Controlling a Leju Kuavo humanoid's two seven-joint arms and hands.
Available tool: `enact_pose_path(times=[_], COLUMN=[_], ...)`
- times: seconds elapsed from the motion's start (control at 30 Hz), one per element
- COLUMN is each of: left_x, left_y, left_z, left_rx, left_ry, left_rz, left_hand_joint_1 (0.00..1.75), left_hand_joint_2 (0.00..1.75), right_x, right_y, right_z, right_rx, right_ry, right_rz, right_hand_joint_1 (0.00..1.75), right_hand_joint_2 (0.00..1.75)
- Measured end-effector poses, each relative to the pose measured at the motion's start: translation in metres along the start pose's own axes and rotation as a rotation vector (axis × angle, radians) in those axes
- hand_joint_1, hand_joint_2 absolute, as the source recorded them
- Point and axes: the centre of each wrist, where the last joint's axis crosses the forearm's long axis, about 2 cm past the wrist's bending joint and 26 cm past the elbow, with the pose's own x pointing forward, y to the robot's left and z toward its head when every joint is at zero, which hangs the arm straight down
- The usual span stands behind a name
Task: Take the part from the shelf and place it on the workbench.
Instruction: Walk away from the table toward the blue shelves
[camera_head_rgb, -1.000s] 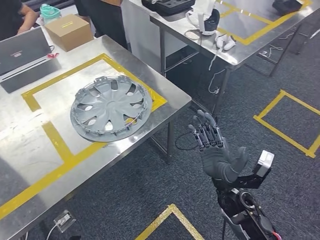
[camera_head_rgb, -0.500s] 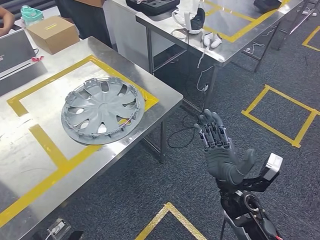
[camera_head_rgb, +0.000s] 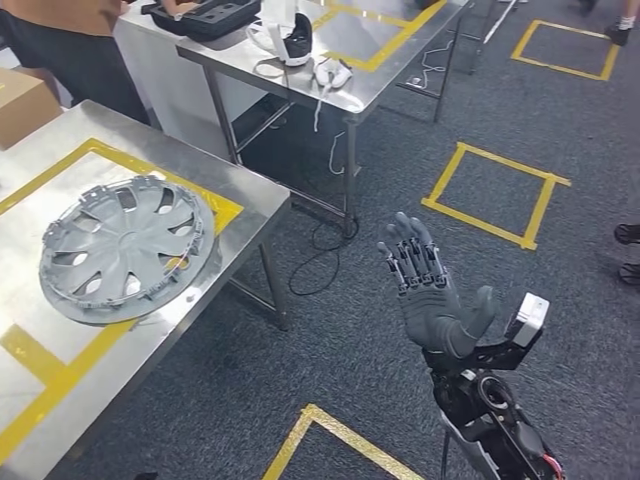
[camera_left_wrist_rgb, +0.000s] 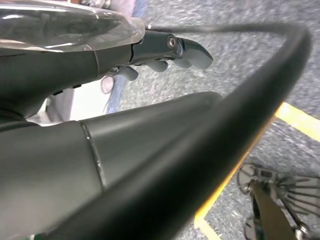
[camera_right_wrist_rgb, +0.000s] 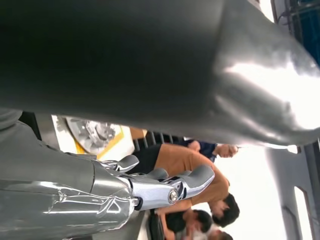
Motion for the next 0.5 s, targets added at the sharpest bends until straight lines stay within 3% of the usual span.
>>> enact_pose_path(times=[0.5], left_x=[0.0007], left_y=[-0.0020], left_z=[0.0002], left_rx=[-0.003], left_ry=[-0.002], left_rz=[-0.011], left_hand_joint_1=[0.00], left_hand_joint_2=[0.00], right_x=[-0.0029], right_y=[0.0001], right_z=[0.0028], right_rx=[0.003], right_ry=[0.017], right_rz=[-0.001], right_hand_joint_1=[0.00], right_hand_joint_2=[0.00])
